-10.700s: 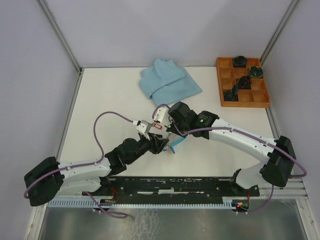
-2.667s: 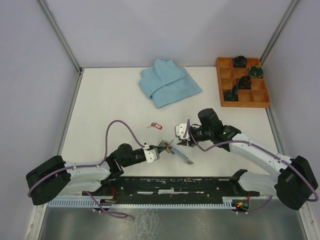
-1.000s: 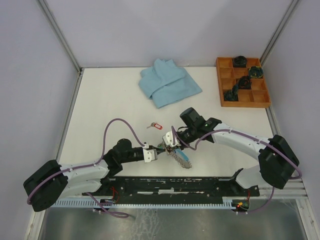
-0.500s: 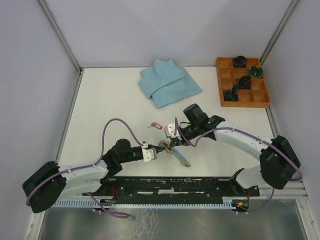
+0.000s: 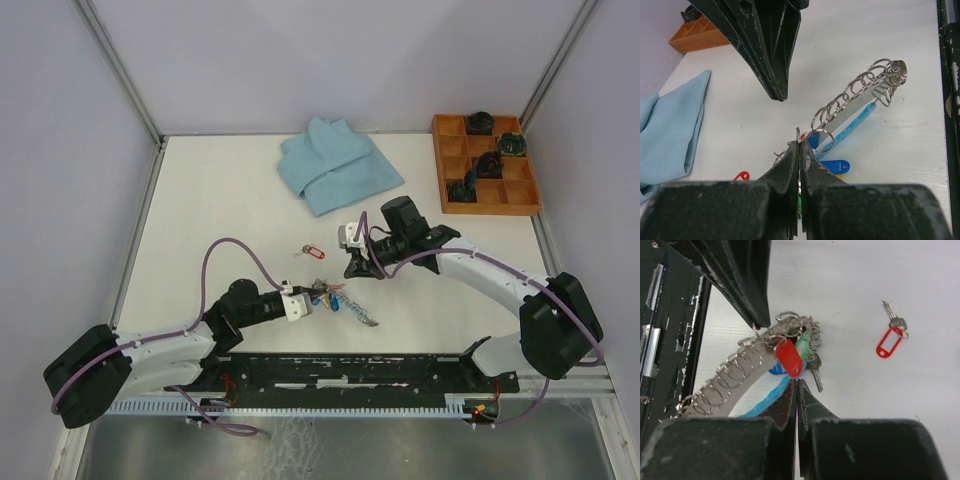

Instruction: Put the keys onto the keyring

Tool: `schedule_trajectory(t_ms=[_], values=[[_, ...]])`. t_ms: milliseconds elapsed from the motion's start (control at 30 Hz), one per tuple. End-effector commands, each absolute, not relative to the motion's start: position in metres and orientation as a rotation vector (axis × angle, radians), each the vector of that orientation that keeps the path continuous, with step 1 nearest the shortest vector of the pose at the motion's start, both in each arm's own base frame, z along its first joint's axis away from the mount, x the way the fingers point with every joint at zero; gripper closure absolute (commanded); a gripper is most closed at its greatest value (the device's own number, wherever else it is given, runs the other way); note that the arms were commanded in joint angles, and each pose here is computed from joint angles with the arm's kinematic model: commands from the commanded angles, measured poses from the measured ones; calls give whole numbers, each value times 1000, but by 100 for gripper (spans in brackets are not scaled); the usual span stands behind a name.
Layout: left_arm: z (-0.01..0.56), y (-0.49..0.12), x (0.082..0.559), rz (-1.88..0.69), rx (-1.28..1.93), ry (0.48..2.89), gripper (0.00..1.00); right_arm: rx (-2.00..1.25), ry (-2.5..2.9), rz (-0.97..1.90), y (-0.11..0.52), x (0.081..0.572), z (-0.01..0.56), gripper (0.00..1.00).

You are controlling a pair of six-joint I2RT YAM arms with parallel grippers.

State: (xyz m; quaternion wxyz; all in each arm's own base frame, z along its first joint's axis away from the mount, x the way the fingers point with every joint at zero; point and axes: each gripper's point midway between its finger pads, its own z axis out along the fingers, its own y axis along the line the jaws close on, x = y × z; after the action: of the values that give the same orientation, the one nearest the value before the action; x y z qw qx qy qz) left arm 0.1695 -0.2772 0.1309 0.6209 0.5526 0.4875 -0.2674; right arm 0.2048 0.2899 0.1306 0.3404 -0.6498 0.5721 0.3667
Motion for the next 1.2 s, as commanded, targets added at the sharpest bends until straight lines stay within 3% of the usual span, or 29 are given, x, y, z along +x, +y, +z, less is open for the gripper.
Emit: schedule_trajectory(t_ms=[0,67,233,433,467,500,533,667,900,1067,1167], values=[[152,-276,175,-580,1219,1041,97,-1599,1509,928,289,218,144,99],[151,-278,172,-595,1231,1036,97,-1577,1530,923,290,222,143,96],[153,-276,175,-583,1208,1043,97,-1470,1561,867,290,235,149,76],[160,-265,193,-520,1092,1110,97,-1291,1624,805,282,249,172,66],[162,-262,196,-508,1069,1122,97,-1294,1603,841,285,244,178,60],[164,-260,198,-500,1049,1132,97,-1309,1570,894,288,237,185,20],[165,-258,200,-495,1029,1140,97,-1331,1529,968,293,226,193,2],[170,-252,205,-477,969,1170,97,-1331,1435,1185,311,209,210,0],[185,-230,218,-410,821,1213,97,-886,1917,905,284,272,201,0],[189,-222,223,-393,764,1244,97,-942,1946,924,277,257,185,0],[191,-224,224,-407,756,1263,97,-819,1987,902,269,266,168,0]])
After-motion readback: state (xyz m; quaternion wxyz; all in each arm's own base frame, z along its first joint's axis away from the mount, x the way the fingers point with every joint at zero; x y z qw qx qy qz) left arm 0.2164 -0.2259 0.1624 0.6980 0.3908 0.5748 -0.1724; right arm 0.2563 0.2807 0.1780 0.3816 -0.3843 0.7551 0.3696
